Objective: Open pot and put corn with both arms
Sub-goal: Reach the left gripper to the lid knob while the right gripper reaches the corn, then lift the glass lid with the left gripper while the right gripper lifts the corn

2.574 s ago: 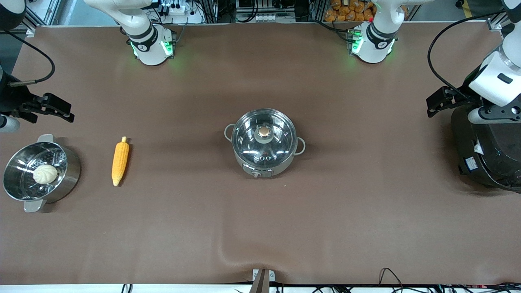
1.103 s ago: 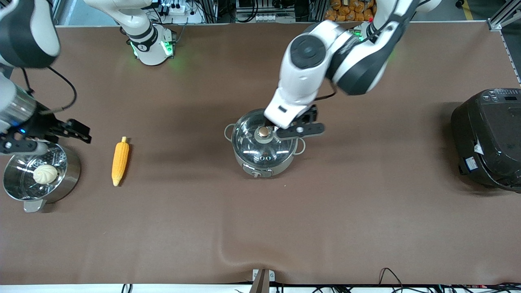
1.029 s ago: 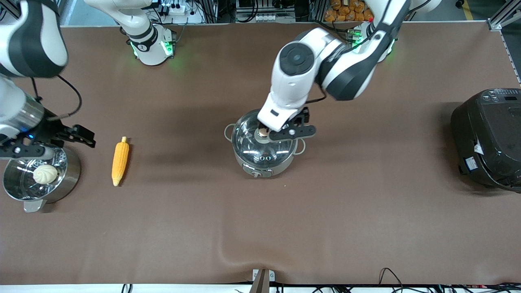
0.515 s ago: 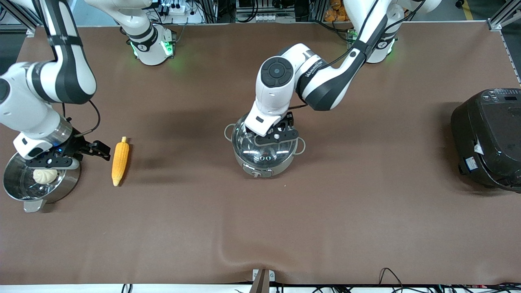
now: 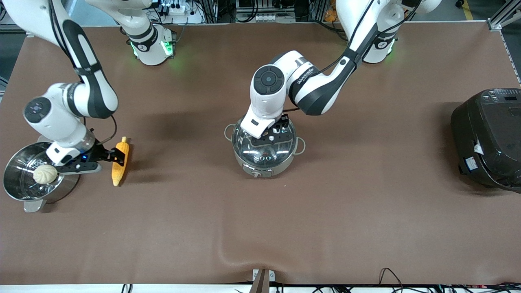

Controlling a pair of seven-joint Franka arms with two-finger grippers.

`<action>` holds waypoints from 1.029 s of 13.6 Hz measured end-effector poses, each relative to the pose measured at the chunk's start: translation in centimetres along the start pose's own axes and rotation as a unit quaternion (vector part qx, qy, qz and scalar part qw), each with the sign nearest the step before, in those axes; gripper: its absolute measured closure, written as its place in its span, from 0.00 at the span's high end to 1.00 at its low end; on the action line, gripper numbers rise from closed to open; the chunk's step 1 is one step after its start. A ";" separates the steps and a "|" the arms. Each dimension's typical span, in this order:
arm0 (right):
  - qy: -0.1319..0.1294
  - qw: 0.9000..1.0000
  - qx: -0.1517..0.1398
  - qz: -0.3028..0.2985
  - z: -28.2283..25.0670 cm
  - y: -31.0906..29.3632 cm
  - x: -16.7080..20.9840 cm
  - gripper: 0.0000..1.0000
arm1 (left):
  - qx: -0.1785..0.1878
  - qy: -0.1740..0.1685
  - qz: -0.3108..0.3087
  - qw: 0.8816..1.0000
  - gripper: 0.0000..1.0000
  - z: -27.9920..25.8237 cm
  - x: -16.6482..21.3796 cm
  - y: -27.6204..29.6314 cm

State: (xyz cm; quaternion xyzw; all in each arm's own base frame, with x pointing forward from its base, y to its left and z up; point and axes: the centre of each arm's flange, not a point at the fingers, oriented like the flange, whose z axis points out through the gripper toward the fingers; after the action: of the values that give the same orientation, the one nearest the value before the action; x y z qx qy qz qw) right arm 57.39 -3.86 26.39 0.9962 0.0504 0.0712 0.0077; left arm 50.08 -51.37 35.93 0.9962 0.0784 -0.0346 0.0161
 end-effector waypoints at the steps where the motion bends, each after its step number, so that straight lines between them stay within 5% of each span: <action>1: -0.004 1.000 0.000 -0.001 1.2 0.1 -0.3 1.00 | -0.001 0.000 0.000 1.000 0.82 0.1 0.0 0.0; 8: -0.024 0.999 0.001 -0.047 4.9 3.2 -3.0 1.00 | 0.001 -0.002 0.001 1.000 0.66 0.8 0.1 0.1; 10: -0.036 0.999 0.004 -0.040 6.1 3.6 -4.3 1.00 | -0.004 0.001 0.002 1.000 0.50 0.6 0.0 0.3; 14: -0.050 0.999 0.011 -0.004 7.4 2.0 -5.0 1.00 | -0.003 0.001 0.002 1.000 0.50 0.6 0.1 0.3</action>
State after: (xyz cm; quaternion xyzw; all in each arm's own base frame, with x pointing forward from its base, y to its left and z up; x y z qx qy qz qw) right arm 53.67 -6.43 18.41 0.9983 0.0552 0.0210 -0.0007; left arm 50.15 -51.69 35.30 0.9963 0.0762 -0.0334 0.0194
